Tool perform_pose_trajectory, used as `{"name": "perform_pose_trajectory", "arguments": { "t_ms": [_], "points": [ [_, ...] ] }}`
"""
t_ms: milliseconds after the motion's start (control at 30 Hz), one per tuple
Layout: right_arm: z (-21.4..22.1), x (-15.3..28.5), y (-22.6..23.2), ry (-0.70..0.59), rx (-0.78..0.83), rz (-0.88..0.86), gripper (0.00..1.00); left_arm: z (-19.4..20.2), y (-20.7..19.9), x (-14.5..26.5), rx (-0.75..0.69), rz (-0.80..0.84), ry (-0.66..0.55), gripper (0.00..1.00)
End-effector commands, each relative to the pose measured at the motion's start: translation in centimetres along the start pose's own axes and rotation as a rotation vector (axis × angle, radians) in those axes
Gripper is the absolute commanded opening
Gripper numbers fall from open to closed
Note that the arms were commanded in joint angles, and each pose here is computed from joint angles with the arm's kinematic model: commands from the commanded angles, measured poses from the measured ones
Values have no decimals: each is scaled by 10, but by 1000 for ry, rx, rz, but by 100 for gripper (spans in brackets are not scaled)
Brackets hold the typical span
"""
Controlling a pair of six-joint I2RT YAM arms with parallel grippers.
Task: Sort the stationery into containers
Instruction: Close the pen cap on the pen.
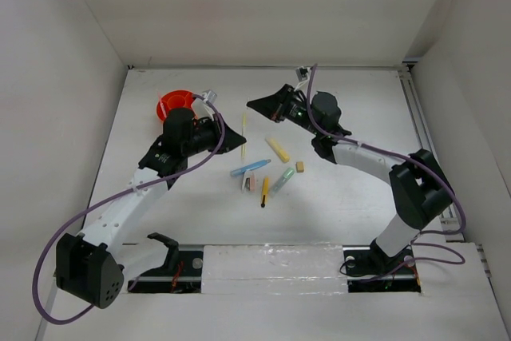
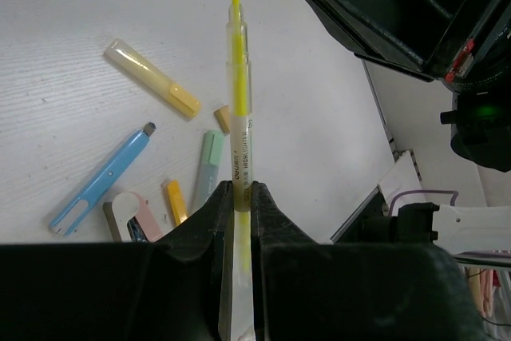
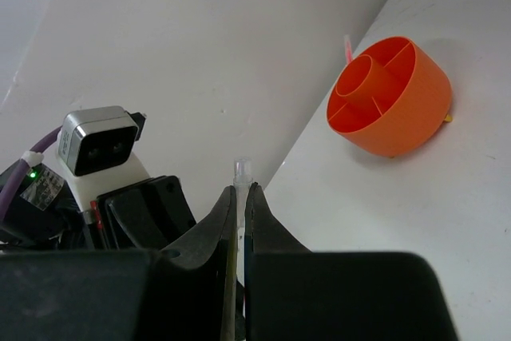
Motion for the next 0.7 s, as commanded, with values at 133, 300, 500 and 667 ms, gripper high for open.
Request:
{"name": "perform_pose_trajectory", "arguments": {
  "t_ms": [133,300,500,667],
  "points": [
    [-14,-13,20,-53,56,-106,0,-4,-8,6,-24,47,-21,0],
    [-14,-20,14,-58,63,-98,0,-3,-9,7,-24,54,-14,0],
    [-11,-27,7,-46,69,-97,0,-3,-10,7,-24,61,-8,0],
    [-11,-26,9,-45,65,-110,0,0,-7,6,-20,55,-2,0]
  ]
}}
Point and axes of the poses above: each gripper's point midway between its finger pads, its own x axis back along the fingers, its own y axis along the line the jaws close on, z = x × y, the point moved 9 cm from there along x, back along the fingers, and after that the axes turned 6 degrees about x, right-handed, at the moved point
